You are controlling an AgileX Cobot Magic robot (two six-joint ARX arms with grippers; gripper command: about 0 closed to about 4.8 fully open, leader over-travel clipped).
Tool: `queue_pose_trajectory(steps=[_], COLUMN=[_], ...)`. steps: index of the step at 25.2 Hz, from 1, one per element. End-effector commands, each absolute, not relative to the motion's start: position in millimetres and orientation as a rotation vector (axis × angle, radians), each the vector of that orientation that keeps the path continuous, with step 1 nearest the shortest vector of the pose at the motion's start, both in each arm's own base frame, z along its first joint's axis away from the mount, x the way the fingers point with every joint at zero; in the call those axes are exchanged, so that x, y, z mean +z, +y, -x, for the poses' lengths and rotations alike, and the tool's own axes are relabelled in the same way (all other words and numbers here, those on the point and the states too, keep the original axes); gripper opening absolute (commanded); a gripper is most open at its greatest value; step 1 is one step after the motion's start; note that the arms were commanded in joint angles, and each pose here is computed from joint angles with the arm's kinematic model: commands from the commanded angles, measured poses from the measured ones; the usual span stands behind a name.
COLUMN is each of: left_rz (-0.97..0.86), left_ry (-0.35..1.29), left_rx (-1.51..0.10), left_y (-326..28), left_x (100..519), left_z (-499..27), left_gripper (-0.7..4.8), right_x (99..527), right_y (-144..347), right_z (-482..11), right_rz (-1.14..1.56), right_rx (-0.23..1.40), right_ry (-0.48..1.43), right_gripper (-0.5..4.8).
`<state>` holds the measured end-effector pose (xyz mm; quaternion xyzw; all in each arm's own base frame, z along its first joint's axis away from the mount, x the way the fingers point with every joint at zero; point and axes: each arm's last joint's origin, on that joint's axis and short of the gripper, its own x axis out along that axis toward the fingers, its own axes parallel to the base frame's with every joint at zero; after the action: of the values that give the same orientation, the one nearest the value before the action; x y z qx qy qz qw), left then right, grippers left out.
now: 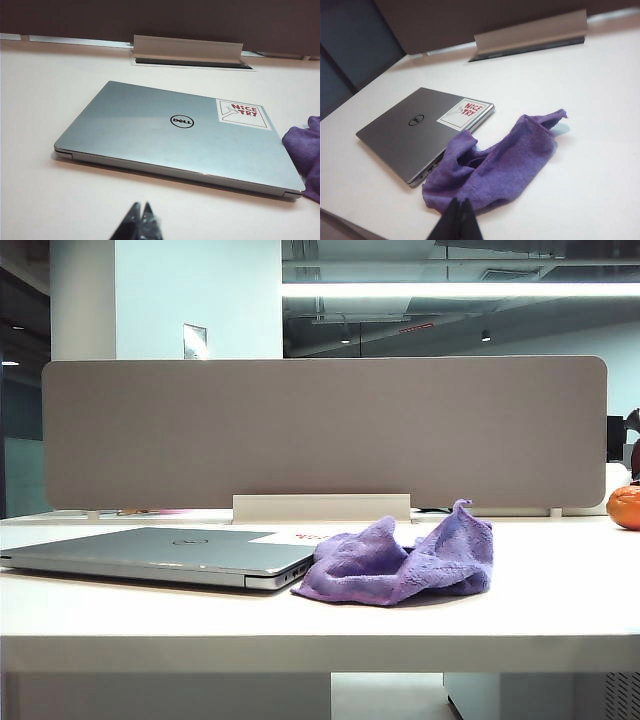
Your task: Pick up the purple rag and put it over the laptop.
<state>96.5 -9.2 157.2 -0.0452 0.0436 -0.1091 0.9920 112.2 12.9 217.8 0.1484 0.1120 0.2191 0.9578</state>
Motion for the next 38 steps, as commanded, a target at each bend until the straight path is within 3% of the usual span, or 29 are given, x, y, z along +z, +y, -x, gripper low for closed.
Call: queue_pose_trajectory(steps=[1,15,20,27,38], left_rz=[0.09,0.09,0.091,0.091,0.09], left_ry=[0.079,0.08,0.079,0.08,0.08], left_rx=[-0.227,-0.227,-0.227,-0.227,-0.226], left_y=[-10,-10,-10,-10,-9], left_x=[159,159,159,159,159], left_z=[-96,-96,-96,-96,-96], left_gripper=[-0.06,-0.06,-0.06,-0.06,-0.06], right_x=[227,235,230,222,215], right_y=[13,14,16,43,72], right_z=[-121,-172,-195,-220,-248], right_rz=[-0.3,-0.349,-0.371,-0.338,-0.309], right_rx=[0.445,0.442,0.481,0.593,0.632], right_ry=[0.243,0.438,0.507,0.535,0.611], right_gripper=[-0.01,0.01,0.24,0.45,0.57])
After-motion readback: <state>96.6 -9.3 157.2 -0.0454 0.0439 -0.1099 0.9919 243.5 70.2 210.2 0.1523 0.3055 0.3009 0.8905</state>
